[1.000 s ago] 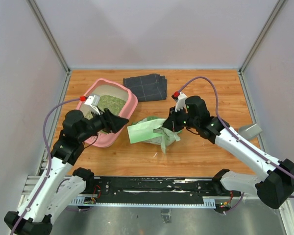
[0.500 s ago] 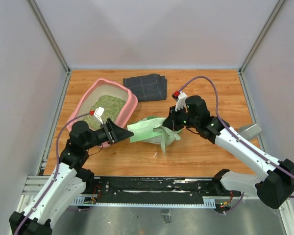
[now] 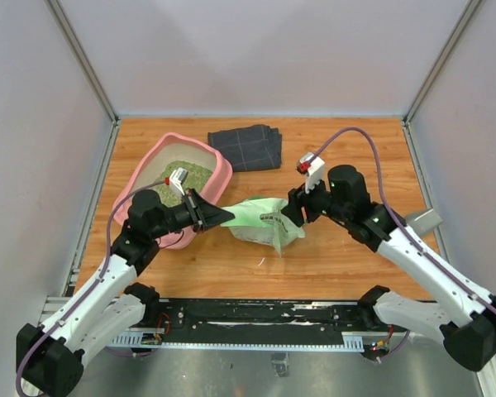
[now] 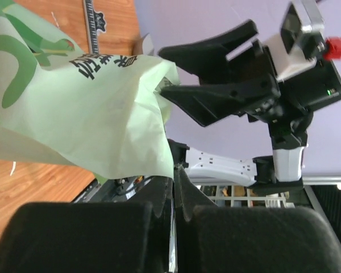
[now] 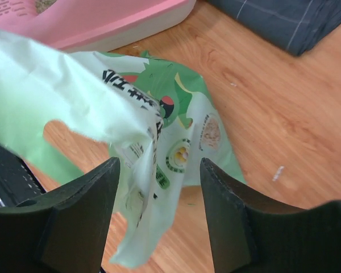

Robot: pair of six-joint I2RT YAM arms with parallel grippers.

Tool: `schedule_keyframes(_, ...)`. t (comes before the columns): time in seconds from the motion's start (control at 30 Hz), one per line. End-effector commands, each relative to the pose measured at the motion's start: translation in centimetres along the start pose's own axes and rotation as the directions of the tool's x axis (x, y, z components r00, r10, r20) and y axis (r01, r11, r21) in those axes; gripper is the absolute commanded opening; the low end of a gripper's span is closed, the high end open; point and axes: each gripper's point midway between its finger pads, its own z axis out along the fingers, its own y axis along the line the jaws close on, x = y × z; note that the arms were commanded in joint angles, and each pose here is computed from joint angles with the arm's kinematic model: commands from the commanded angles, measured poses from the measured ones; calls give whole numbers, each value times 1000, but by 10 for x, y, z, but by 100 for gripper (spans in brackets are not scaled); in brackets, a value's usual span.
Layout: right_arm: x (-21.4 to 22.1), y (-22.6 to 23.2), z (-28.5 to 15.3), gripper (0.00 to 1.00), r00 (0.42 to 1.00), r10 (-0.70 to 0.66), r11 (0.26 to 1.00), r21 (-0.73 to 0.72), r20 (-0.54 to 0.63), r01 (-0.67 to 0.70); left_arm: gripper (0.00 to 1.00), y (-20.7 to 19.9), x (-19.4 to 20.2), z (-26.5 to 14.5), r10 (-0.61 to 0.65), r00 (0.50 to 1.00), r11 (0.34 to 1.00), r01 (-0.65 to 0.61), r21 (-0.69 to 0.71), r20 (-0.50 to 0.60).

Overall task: Fill the litter box with clean litter
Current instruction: Open the cat litter bag at the center of the board.

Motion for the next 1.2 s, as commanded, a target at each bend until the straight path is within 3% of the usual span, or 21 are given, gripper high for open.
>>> schedule_keyframes(0.0, -1, -15, -37, 61, 963, -270, 961, 63, 16, 269, 0, -44, -22, 1, 71, 994, 992, -79, 102, 78)
schedule_keyframes(0.17, 0, -19, -56, 59, 930, -364, 928, 107, 46, 358, 2, -52, -35, 2, 108, 986, 990, -119, 78, 130)
schedule_keyframes(0.73, -22, -29, -20, 50, 876, -473, 878, 133, 94, 460, 0, -65, -37, 1, 127, 983, 984, -142, 110, 132)
schedule_keyframes(0.97, 23, -19, -8, 61, 879, -477, 879, -20, -8, 477, 0, -83, -45, 8, 180, 977, 973, -193, 123, 113)
schedule_keyframes(1.17, 41, 16, -16, 75, 886, -459, 866, -192, 57, 461, 0, -79, -46, 15, 171, 983, 978, -178, 109, 72)
